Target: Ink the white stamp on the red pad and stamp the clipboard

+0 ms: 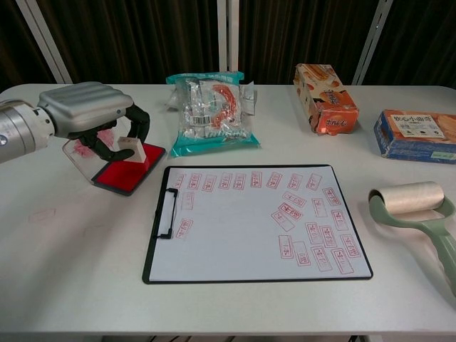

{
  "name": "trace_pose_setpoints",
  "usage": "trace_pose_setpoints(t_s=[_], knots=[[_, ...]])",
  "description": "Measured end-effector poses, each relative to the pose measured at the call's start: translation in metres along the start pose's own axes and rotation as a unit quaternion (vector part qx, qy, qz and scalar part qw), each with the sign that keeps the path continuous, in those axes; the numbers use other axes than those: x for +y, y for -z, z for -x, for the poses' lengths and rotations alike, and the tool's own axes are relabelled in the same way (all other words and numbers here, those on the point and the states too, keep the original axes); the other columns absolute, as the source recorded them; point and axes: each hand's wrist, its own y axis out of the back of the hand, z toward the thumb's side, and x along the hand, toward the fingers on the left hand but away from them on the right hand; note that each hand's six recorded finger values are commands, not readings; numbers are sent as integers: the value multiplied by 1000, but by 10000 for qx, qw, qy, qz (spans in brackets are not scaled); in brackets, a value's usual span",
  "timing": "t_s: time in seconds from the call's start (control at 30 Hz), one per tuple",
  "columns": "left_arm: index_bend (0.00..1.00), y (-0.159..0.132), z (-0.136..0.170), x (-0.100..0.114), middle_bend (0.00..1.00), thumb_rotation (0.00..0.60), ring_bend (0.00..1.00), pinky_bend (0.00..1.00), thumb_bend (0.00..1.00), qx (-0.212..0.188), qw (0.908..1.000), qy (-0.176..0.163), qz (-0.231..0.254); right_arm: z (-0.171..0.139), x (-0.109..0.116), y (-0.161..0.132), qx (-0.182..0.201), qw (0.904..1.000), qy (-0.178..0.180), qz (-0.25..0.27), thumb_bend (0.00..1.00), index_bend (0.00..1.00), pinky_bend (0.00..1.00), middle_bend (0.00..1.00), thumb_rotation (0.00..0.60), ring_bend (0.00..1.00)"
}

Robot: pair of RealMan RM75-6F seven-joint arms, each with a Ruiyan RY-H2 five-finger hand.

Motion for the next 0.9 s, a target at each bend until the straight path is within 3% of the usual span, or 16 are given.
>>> trace_pose_setpoints(t_s=[0.9], knots=[[694, 20, -3, -8, 701, 600, 993, 1000, 454, 163, 9997, 22, 155, 3, -4, -2, -13, 10000, -60, -62, 319, 0, 0, 0, 600, 0]])
